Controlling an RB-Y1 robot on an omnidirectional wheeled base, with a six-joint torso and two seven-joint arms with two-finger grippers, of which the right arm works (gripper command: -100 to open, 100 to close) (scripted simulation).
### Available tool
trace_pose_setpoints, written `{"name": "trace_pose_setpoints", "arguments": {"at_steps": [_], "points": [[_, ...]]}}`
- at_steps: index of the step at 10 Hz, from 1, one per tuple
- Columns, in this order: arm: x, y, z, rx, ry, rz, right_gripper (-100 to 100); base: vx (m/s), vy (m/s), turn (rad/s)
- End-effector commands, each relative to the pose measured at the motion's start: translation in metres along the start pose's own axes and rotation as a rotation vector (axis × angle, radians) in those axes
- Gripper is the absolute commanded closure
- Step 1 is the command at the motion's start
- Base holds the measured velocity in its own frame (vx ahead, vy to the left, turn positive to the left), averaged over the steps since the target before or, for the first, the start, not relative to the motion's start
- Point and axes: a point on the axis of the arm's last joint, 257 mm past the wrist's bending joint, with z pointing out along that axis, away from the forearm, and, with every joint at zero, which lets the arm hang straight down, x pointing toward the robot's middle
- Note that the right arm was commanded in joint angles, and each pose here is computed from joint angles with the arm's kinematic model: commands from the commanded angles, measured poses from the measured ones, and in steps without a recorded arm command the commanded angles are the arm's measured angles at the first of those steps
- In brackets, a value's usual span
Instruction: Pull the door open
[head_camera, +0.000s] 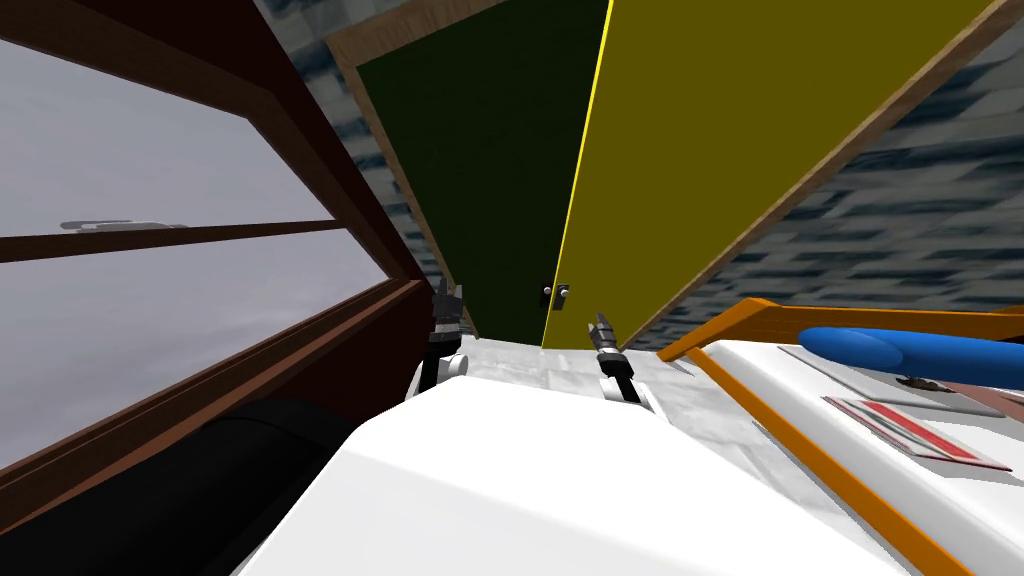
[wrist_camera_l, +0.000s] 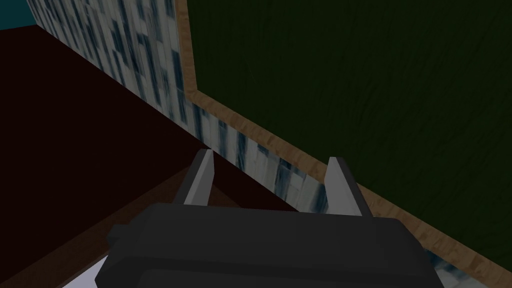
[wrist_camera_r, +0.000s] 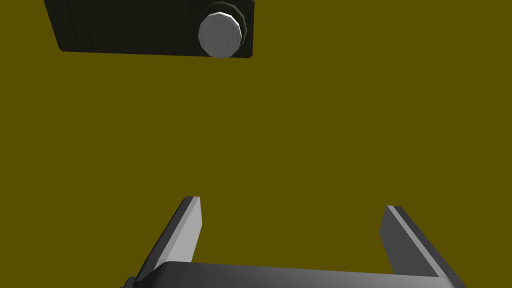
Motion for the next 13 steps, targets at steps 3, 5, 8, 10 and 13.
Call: {"name": "trace_pose_setpoints", "arguments": {"at_steps": [3, 5, 8, 10, 13], "points": [[0.000, -0.024, 0.0010, 0.056, -0.003, 0.015, -100, 0.180, 0.049, 0.069], [0.002, -0.037, 0.0024, 0.086, -0.004, 0.023, -100, 0.182, 0.026, 0.081], [0.003, -0.043, 0.0032, 0.099, -0.002, 0.028, -100, 0.164, 0.045, 0.048], [-0.033, -0.058, -0.0110, 0.140, -0.053, 0.009, -100, -0.103, -0.054, -0.103], [-0.078, -0.069, -0.0257, 0.173, -0.113, -0.010, -100, -0.103, -0.032, -0.024]]}}
